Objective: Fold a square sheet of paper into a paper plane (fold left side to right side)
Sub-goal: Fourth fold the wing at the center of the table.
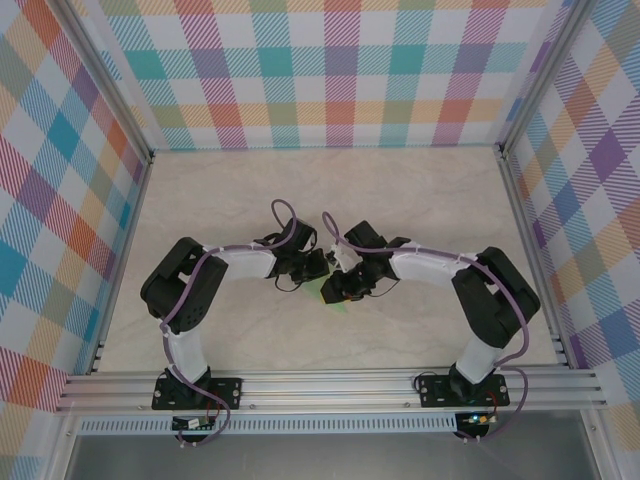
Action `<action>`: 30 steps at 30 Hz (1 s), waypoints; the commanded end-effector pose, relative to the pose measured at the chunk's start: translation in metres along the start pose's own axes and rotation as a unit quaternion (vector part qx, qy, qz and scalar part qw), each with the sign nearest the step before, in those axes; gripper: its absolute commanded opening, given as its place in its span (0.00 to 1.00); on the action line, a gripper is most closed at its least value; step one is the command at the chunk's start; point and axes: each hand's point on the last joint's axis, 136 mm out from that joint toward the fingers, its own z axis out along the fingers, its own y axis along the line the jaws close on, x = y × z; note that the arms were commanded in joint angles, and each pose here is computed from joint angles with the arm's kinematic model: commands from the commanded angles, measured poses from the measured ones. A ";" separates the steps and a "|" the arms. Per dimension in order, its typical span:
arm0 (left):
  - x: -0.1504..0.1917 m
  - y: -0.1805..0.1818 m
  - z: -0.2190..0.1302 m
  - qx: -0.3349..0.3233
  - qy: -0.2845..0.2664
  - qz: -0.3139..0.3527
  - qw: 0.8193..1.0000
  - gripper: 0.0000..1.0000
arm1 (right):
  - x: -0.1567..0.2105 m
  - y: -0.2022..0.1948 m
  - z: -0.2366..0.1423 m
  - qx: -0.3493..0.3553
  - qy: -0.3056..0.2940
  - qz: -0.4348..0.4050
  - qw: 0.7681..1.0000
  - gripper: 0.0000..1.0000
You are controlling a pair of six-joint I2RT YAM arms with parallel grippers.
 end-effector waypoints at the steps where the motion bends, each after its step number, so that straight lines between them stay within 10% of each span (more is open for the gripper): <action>1: 0.024 0.044 -0.001 -0.079 0.032 -0.022 0.996 0.09 | -0.009 -0.002 0.004 0.008 0.000 -0.001 1.000 0.35; 30: 0.024 0.045 0.000 -0.084 0.034 -0.019 0.996 0.08 | 0.013 -0.043 0.017 0.102 0.041 0.017 0.994 0.34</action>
